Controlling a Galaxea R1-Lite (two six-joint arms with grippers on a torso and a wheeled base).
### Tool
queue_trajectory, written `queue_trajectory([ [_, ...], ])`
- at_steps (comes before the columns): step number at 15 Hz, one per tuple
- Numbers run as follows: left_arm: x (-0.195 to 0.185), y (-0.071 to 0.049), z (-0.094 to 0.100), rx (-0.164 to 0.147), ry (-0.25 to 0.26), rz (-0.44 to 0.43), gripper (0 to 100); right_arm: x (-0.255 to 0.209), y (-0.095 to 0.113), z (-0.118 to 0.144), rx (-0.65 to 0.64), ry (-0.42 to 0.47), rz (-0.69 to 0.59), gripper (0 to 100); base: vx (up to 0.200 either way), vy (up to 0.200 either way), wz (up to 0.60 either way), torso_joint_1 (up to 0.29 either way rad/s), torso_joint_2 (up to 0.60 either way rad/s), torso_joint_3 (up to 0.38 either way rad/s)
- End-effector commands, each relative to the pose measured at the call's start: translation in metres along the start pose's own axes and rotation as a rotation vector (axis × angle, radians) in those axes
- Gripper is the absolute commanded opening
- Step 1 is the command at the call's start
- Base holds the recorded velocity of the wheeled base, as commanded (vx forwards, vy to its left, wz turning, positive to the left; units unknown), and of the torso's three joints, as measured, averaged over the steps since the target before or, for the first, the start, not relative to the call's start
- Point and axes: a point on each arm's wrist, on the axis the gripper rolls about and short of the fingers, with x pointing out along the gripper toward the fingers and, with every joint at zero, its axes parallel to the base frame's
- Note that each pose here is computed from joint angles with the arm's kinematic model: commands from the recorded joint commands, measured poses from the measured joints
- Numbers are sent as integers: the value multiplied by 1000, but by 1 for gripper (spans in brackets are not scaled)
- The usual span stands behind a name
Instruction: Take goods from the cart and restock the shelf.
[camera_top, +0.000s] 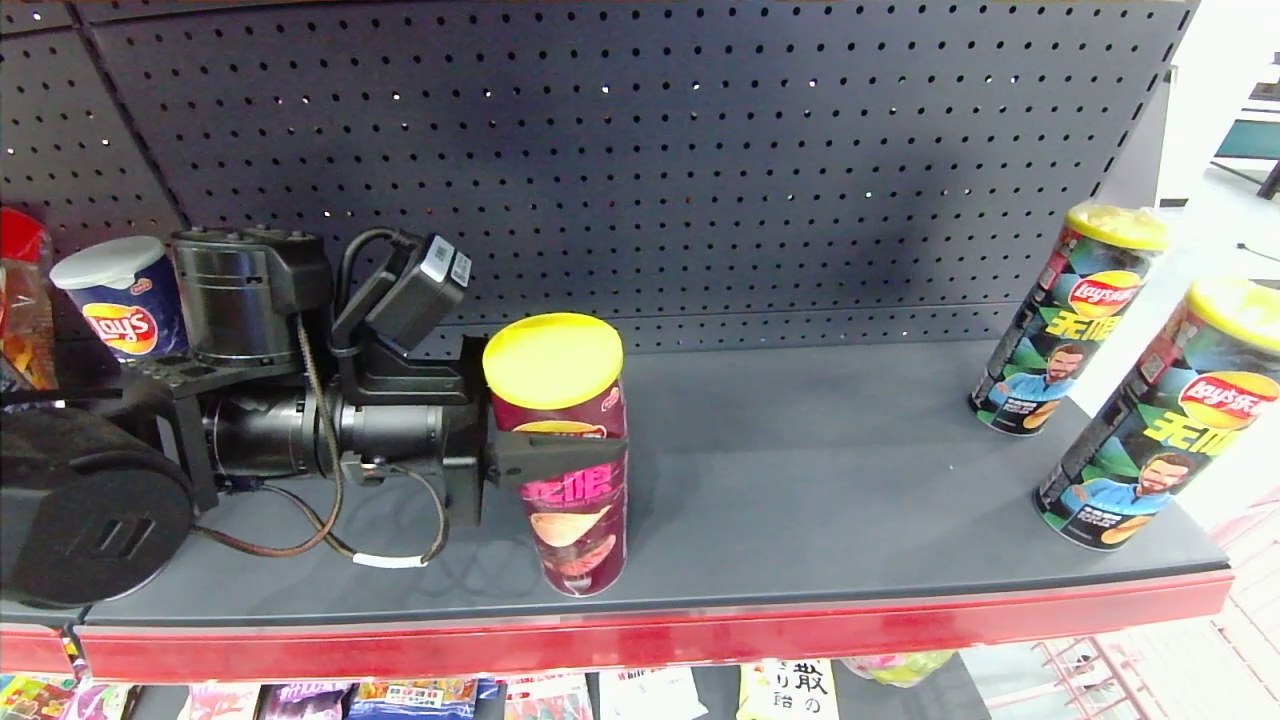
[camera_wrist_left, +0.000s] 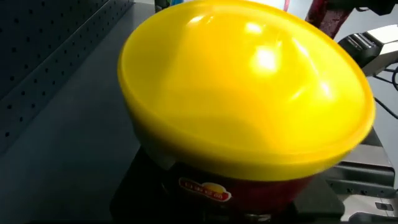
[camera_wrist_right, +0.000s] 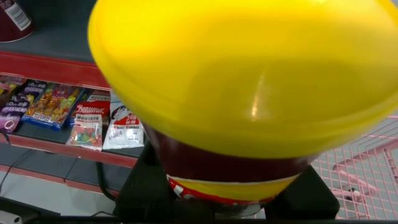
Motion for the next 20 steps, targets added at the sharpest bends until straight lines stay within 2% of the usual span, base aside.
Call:
queue_trajectory([
  [1, -1, -1, 0, -4, 2, -1, 0, 1, 0, 0, 0, 4, 0, 0, 0, 0, 0, 0, 0, 0],
  [5, -6, -11, -3, -27, 8, -4, 0, 1, 0, -1, -1, 5, 1, 0, 0, 0, 0, 0, 0, 0],
  [10, -8, -12, -2, -28, 5, -2, 0, 2, 0, -1, -2, 17, 3, 0, 0, 0, 0, 0, 0, 0],
  [11, -8, -12, 0, -51, 3, 5, 0, 2, 0, -1, -1, 16, 3, 0, 0, 0, 0, 0, 0, 0],
  [12, -8, -12, 0, -57, 4, 6, 0, 2, 0, -1, -2, 16, 2, 0, 0, 0, 0, 0, 0, 0],
  [20, -10, -13, -3, -74, 13, 17, 0, 2, 0, 0, -2, 14, 2, 0, 0, 0, 0, 0, 0, 0],
])
